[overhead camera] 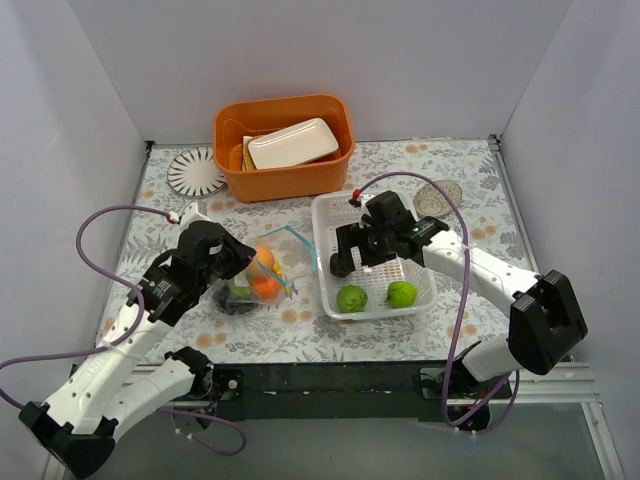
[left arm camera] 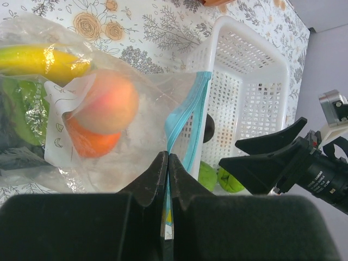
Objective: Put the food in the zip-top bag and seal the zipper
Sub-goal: Pick up the fake fruit from the bin.
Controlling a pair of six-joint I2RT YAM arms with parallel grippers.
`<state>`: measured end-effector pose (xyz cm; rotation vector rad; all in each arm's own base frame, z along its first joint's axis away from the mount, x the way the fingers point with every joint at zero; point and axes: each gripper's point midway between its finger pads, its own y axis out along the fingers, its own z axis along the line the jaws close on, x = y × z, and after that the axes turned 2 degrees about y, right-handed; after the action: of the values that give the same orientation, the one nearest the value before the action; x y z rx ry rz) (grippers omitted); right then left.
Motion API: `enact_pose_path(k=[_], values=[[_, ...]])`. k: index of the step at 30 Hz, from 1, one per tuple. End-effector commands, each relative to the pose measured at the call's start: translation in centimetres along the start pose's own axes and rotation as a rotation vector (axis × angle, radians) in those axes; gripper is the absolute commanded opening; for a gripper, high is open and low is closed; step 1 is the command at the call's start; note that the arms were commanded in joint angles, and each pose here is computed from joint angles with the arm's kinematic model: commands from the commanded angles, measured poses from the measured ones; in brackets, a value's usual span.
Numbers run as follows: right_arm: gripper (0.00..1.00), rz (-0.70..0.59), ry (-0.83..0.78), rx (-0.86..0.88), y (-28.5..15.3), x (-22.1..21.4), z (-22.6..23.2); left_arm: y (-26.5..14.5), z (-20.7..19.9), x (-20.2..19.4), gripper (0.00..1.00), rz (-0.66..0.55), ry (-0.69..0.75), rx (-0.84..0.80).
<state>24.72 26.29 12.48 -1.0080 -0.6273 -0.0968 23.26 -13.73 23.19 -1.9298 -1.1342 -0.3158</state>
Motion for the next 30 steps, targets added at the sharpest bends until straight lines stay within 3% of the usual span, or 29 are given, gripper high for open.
enact_pose_path(k=[1, 19, 28, 30], values=[[0.98, 0.109, -0.056, 0.085, -0.3, -2.4, 1.1, 0.1, -0.1, -0.1, 0.00, 0.002, 0.008, -0.001], [0.98, 0.302, -0.038, 0.119, 1.1, -7.7, 1.4, 0.4, -0.1, -0.6, 0.00, 0.023, 0.014, -0.006], [0.98, 0.372, -0.039, 0.020, 1.7, -9.5, 0.2, 0.5, -0.1, -0.6, 0.00, 0.023, 0.011, -0.006], [0.92, 0.365, -0.043, -0.007, 1.9, -9.3, -0.2, 0.5, -0.1, -0.7, 0.00, 0.026, 0.012, -0.007]])
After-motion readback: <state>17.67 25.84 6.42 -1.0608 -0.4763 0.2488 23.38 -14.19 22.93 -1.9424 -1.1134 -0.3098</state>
